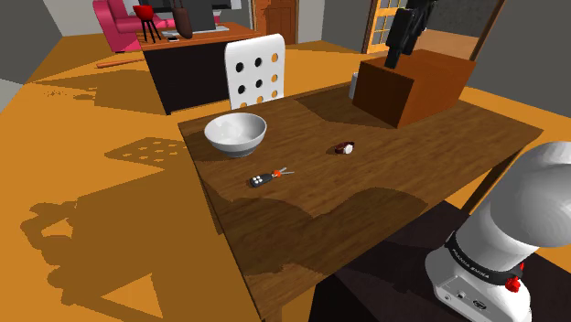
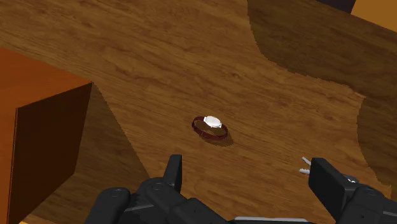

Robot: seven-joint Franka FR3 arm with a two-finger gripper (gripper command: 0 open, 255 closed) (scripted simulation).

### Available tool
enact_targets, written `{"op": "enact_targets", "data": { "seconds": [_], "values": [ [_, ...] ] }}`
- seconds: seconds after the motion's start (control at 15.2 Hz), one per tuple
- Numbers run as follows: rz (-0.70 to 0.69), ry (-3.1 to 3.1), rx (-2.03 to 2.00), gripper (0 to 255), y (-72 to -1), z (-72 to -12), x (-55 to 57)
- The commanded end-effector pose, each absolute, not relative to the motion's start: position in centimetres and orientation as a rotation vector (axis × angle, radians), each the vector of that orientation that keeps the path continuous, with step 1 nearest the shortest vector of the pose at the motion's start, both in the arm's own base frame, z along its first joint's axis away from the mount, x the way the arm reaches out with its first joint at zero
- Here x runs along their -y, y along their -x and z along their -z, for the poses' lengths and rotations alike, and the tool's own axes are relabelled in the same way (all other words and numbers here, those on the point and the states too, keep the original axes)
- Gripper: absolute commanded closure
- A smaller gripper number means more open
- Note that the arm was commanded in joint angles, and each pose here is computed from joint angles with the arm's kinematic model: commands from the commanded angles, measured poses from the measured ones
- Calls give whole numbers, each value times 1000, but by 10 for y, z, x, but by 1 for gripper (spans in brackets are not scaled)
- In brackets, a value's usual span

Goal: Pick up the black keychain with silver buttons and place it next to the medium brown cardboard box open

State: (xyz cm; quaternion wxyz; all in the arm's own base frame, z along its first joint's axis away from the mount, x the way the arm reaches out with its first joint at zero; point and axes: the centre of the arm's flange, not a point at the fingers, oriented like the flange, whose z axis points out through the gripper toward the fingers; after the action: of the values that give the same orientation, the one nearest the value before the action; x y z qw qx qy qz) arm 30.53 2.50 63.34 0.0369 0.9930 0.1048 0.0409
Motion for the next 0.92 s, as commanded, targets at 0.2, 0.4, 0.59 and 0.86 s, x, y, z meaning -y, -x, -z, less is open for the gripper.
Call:
{"op": "enact_targets", "data": {
  "seconds": [0.2, 0.4, 0.59, 0.86],
  "values": [
    [-125, -3038, -469, 0, -330, -607, -39],
    [-125, -3021, -615, 0, -352, -580, -55],
    [-124, -2997, -761, 0, -373, -553, -73],
    [-123, -2954, -955, 0, -398, -517, -100]
  ]
}}
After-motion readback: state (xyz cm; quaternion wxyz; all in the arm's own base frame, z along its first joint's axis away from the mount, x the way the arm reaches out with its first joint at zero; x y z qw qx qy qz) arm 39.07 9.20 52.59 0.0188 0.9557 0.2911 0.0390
